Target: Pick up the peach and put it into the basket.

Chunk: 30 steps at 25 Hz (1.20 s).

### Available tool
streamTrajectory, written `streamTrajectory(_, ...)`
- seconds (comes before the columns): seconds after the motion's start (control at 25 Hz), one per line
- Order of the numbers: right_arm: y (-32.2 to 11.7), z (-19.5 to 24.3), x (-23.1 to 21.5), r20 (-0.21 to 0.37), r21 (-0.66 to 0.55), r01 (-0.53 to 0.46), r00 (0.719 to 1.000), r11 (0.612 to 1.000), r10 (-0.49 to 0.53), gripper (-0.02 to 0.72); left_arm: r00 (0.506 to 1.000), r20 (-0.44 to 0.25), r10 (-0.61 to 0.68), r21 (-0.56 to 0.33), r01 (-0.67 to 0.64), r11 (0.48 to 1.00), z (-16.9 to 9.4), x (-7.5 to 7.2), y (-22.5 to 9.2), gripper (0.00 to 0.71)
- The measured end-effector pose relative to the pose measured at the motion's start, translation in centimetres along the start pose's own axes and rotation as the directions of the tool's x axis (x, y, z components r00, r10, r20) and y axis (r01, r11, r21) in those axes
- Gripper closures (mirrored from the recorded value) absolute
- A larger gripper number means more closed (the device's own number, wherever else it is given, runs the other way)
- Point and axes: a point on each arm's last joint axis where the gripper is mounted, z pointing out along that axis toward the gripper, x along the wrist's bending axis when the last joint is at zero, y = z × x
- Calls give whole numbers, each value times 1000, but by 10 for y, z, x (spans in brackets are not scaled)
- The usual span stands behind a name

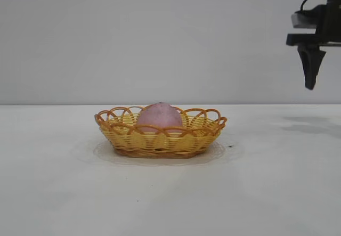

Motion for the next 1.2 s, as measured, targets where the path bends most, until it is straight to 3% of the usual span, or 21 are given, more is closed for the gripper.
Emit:
streamTrajectory(0.2,-74,-13,0,3,174,-1,1000,985,0,288,1000,0,0,0,0,1000,0,0,0,274)
streamTrajectory(0.52,-170,-20,-3,6,251,-4,1000,968,3,288,1000,0,0,0,0,1000,0,0,0,274)
streamTrajectory(0.6,-192,-23,-4,13,232,-1,1000,973,-2,349,1000,0,0,0,0,1000,0,0,0,274)
streamTrajectory(0.84,-242,-31,-7,29,141,12,999,990,-17,341,1000,0,2,0,-2,1000,0,0,0,274)
streamTrajectory(1.04,-278,-34,-8,28,-14,24,999,1000,-24,341,1000,0,2,0,-2,1000,0,0,0,274)
streamTrajectory(1.2,-297,-55,-7,26,-212,37,999,977,-32,341,1000,0,2,0,-2,1000,0,0,0,274)
